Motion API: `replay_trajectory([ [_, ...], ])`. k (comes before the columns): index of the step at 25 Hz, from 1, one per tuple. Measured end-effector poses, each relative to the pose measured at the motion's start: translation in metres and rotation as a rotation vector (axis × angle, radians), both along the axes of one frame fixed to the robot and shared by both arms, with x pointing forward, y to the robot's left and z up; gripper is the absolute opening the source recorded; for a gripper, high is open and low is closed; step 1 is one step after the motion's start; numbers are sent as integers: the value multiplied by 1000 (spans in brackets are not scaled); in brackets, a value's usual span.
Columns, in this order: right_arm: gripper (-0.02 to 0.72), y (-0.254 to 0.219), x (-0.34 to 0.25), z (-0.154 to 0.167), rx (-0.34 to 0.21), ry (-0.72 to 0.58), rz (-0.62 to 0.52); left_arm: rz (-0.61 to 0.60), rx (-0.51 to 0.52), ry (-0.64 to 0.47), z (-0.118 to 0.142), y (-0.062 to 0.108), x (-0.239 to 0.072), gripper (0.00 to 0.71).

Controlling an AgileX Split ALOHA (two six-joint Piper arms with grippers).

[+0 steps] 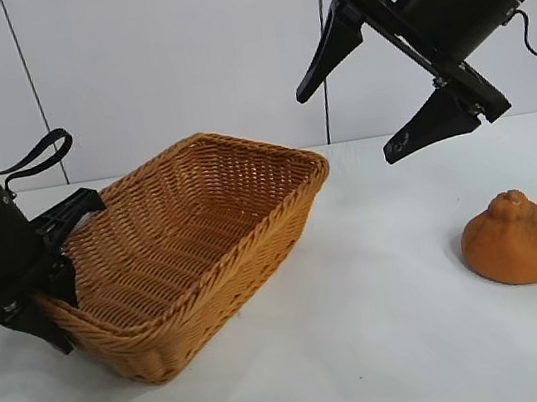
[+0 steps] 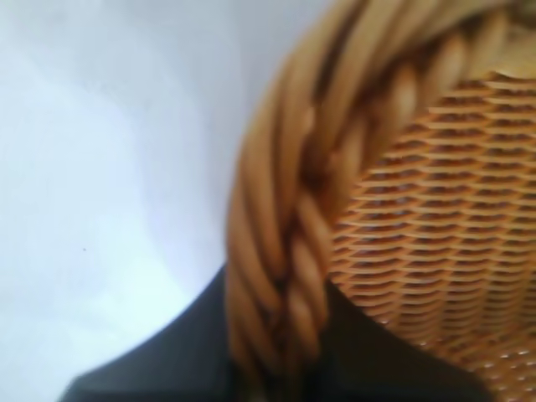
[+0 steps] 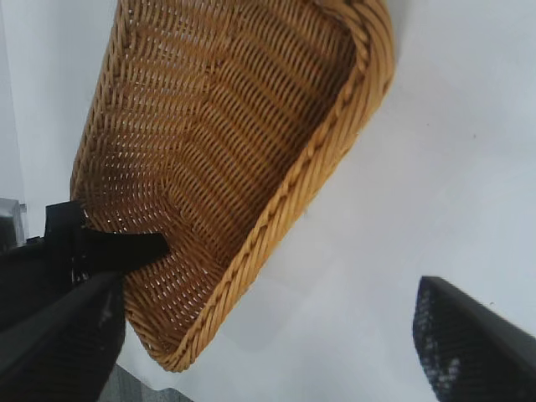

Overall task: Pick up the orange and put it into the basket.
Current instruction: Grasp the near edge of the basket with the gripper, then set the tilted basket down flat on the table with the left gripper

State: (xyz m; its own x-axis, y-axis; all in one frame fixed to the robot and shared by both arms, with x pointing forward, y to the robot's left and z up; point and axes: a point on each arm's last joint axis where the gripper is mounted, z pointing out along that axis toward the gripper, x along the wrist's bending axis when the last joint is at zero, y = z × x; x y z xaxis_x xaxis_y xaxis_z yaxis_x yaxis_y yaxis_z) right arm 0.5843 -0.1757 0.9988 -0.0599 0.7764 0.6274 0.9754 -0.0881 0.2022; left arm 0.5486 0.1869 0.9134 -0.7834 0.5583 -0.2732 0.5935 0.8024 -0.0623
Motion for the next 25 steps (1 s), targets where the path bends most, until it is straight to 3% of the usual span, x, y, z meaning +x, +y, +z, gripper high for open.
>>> replay_trajectory([
  [10, 639, 0, 0, 0, 1, 2, 2, -250, -36, -133, 45, 35, 48, 85],
  [16, 639, 0, -2, 0, 3, 13, 12, -490, -35, -69, 36, 30, 70, 85],
  [25, 639, 0, -2, 0, 2, 14, 13, -734, -17, -101, 38, 25, 78, 85],
])
